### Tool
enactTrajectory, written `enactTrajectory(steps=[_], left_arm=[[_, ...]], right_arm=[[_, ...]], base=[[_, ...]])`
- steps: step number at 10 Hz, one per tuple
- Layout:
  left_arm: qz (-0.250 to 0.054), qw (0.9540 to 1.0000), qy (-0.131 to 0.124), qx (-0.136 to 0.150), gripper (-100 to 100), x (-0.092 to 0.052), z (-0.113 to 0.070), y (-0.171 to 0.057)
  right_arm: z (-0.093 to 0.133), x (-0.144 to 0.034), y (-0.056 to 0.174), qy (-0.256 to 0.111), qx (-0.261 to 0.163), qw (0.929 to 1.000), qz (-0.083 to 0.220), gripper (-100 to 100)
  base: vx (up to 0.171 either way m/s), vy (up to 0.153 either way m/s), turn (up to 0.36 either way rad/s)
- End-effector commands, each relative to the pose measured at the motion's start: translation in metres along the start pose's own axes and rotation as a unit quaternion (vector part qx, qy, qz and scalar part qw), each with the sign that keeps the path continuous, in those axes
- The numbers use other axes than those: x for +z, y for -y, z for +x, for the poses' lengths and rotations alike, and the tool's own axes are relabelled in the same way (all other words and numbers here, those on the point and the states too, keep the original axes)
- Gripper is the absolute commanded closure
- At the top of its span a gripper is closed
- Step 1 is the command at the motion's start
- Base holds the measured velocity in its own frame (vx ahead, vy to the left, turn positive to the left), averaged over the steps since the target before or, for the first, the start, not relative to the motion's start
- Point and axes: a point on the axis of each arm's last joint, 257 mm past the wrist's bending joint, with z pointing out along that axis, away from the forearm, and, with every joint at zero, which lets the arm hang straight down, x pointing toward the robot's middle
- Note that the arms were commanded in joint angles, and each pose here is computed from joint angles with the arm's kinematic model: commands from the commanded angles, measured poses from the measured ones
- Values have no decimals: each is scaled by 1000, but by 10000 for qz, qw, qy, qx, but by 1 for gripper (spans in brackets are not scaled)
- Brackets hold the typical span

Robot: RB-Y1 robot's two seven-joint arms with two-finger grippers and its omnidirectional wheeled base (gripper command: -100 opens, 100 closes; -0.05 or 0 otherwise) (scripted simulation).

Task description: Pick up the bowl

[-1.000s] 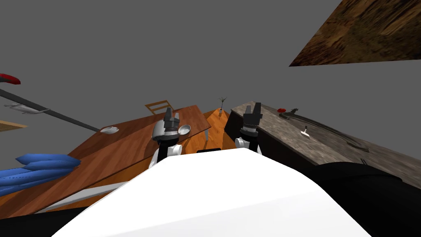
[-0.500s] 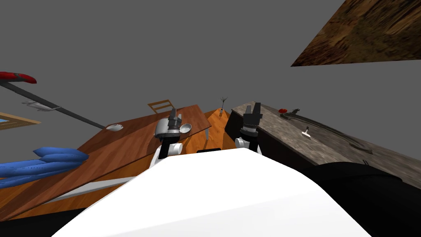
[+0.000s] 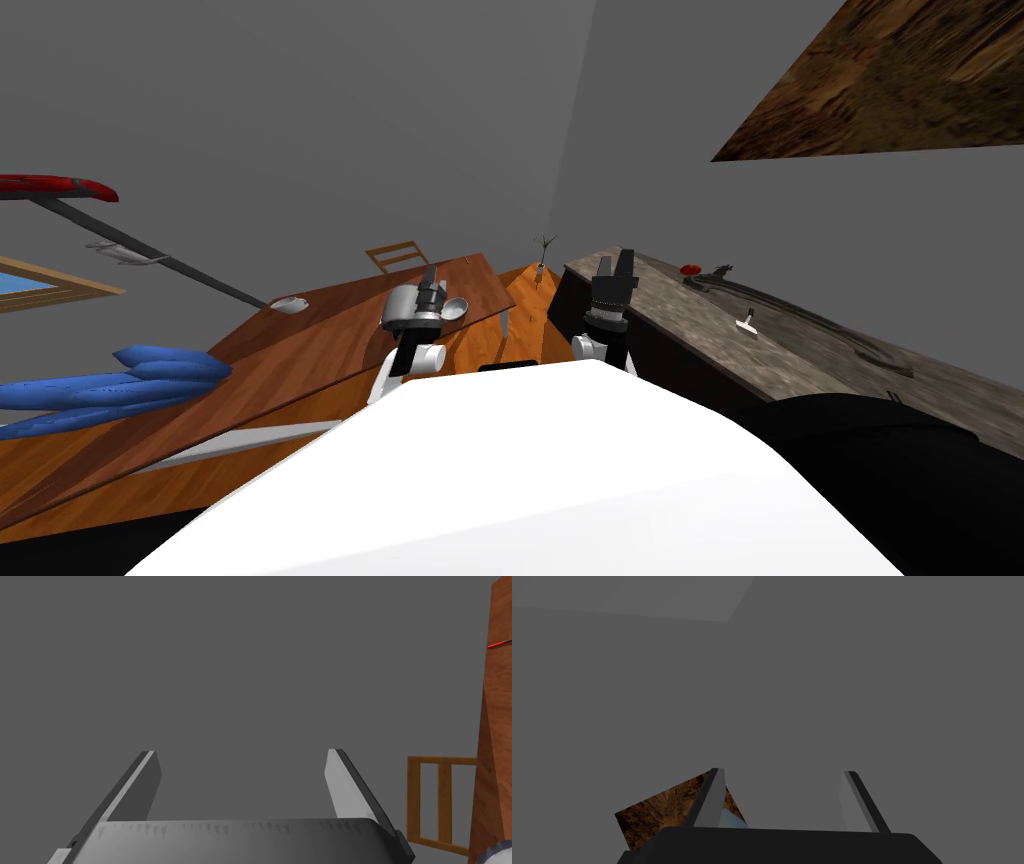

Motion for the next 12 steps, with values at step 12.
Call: enactTrajectory(steps=[12], left_arm=[[-1494,9880,-214,-324,-100,22,19,-95]], right_arm=[[0,0,0,0,0,10000,0,0]], base=[[-27,10,13]])
